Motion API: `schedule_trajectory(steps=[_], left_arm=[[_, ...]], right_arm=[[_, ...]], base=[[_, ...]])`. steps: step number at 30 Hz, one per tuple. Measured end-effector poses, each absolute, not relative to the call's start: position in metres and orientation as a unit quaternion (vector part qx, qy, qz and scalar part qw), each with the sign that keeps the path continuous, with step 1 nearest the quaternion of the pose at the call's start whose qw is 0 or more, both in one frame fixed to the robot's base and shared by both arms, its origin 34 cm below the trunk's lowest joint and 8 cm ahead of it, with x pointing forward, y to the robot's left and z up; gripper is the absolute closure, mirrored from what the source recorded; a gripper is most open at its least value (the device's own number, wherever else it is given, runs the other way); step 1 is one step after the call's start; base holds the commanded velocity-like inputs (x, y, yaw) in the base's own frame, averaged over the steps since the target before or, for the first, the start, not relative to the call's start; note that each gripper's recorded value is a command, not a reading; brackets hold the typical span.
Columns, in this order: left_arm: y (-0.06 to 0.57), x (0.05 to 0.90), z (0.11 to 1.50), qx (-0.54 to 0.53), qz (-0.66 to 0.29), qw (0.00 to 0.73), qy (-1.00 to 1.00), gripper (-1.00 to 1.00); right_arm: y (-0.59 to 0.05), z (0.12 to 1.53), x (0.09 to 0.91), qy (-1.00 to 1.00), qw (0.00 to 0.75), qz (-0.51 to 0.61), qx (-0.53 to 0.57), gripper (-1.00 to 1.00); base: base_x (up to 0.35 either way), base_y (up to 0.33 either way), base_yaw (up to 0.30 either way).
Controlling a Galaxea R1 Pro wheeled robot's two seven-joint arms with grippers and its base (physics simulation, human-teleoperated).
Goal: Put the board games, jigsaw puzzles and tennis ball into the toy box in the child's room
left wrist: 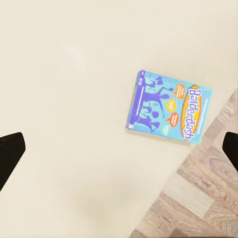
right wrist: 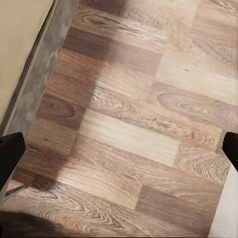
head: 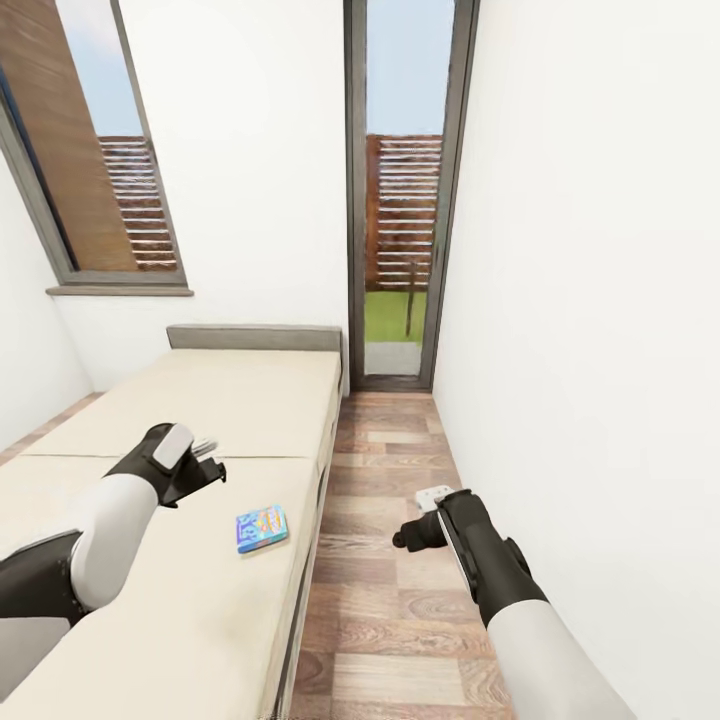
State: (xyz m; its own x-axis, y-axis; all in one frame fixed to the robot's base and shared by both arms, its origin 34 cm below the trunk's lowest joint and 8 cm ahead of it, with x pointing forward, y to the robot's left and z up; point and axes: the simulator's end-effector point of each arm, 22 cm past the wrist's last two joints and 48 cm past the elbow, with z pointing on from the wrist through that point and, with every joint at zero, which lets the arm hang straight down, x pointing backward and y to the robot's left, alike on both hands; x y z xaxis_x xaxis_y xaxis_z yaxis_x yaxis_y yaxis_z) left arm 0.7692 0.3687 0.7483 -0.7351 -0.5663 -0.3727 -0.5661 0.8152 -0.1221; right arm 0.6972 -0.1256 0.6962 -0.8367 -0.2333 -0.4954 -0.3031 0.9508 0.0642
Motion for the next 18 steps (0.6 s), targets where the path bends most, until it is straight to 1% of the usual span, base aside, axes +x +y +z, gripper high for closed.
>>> schedule_trajectory(steps=[7,13,18], left_arm=[[0.369,0.773,0.730,-0.304,-0.009,0.208,0.930,-1.00],[0.371,0.788,0.724,-0.316,-0.011,0.241,0.918,-1.00],[0.369,0.801,0.720,-0.314,-0.031,0.264,0.911,-1.00]], right_arm=[[-0.125,0.677,0.694,0.958,0.241,0.075,-0.139,-1.00],[-0.111,0.664,0.691,0.953,0.242,0.106,-0.147,-1.00],[-0.098,0.655,0.692,0.945,0.253,0.135,-0.159,-1.00]], base=[[0.000,0.000,0.000],[0.000,0.000,0.000],[0.000,0.000,0.000]])
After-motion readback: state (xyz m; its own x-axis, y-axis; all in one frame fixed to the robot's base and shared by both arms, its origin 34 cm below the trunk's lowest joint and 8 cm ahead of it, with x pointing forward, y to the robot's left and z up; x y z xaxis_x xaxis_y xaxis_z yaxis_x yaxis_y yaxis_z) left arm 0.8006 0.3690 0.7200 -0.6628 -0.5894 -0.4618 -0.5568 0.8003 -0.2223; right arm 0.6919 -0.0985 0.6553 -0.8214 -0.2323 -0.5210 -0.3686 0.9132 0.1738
